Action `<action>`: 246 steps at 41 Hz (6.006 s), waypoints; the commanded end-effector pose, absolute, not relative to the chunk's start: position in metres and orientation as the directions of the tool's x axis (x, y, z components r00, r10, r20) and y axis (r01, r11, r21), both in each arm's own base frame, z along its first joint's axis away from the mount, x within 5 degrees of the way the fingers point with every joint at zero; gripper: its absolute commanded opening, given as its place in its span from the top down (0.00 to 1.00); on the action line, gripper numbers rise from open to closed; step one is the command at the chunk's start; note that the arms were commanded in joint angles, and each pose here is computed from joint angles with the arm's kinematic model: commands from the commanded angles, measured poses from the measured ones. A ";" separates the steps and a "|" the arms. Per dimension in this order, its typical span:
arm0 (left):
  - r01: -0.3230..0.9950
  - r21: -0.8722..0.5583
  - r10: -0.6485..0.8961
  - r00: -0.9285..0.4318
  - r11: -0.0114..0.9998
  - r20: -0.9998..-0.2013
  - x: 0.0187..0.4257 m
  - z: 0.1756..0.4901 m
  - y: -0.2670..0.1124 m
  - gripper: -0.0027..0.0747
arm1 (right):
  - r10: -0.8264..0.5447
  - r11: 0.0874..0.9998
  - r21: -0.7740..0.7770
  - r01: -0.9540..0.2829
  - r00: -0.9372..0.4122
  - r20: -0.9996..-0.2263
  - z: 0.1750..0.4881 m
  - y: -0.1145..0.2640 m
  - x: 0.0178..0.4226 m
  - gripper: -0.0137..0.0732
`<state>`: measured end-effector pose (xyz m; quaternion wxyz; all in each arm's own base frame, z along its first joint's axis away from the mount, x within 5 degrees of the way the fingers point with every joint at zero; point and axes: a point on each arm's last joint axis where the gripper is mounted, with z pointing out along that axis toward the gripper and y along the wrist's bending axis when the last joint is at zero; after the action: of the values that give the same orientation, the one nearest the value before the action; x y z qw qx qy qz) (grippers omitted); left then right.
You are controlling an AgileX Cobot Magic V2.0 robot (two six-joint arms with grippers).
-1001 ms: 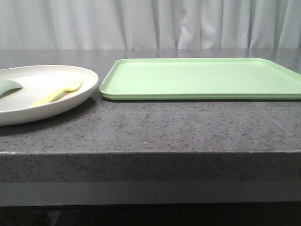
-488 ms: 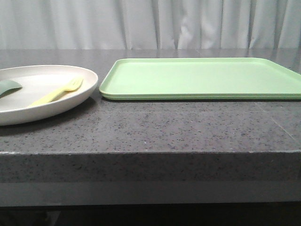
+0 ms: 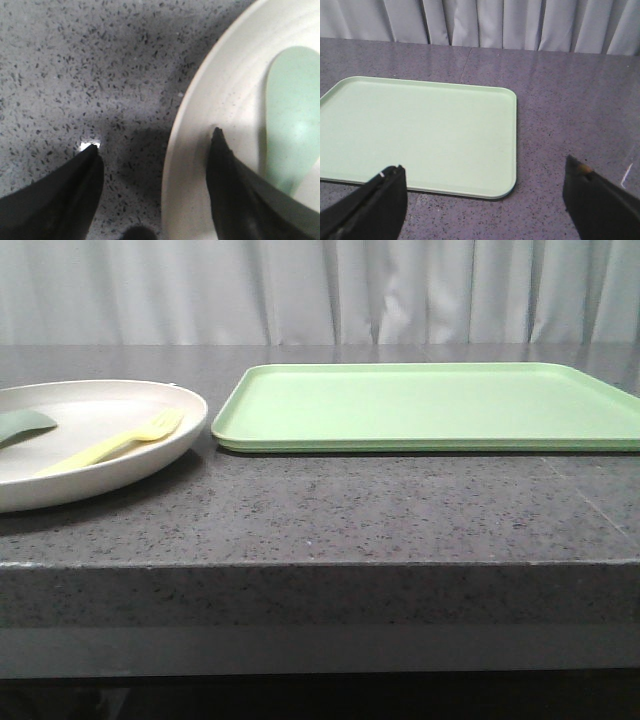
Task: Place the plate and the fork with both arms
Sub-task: 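Lower the left gripper and pinch the cream plate's rim, then lift the plate with the left gripper and set it onto the green tray, then open the left gripper and raise it away from the plate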
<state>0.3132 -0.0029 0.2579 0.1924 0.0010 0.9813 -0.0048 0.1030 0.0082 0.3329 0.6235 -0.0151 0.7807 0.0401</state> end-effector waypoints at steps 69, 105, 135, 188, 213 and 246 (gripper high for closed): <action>-0.141 -0.318 -0.293 -0.814 0.937 -0.502 0.323 0.308 0.028 0.99 | 0.024 0.997 0.033 -0.069 -0.127 -0.992 0.349 0.007 0.105 0.09; -0.055 -0.502 -0.355 -0.773 0.863 -0.526 0.339 0.320 -0.015 0.99 | 0.025 0.997 0.033 -0.069 -0.122 -0.992 0.349 0.007 0.105 0.09; 0.194 -0.613 -0.189 -0.843 0.766 -0.504 0.418 0.321 -0.190 0.99 | 0.025 0.997 0.033 -0.069 -0.122 -0.992 0.349 0.007 0.105 0.09; 0.204 -0.623 -0.160 -0.864 0.755 -0.478 0.433 0.297 -0.242 0.68 | 0.021 0.994 0.033 -0.101 -0.120 -0.992 0.349 0.011 0.105 0.09; 0.346 -0.466 0.042 -0.836 0.815 -0.547 0.424 0.369 -0.202 0.73 | 0.021 0.994 0.033 -0.101 -0.120 -0.993 0.349 0.011 0.105 0.09; 0.275 -0.066 0.183 -0.783 0.959 -0.595 0.376 0.402 -0.136 0.99 | 0.021 0.994 0.033 -0.101 -0.120 -0.993 0.349 0.011 0.105 0.09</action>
<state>0.3963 -0.1591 0.3618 0.2416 0.1393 0.9567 -0.0828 0.1028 0.0111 0.3330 0.6235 -0.0261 0.7798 0.0489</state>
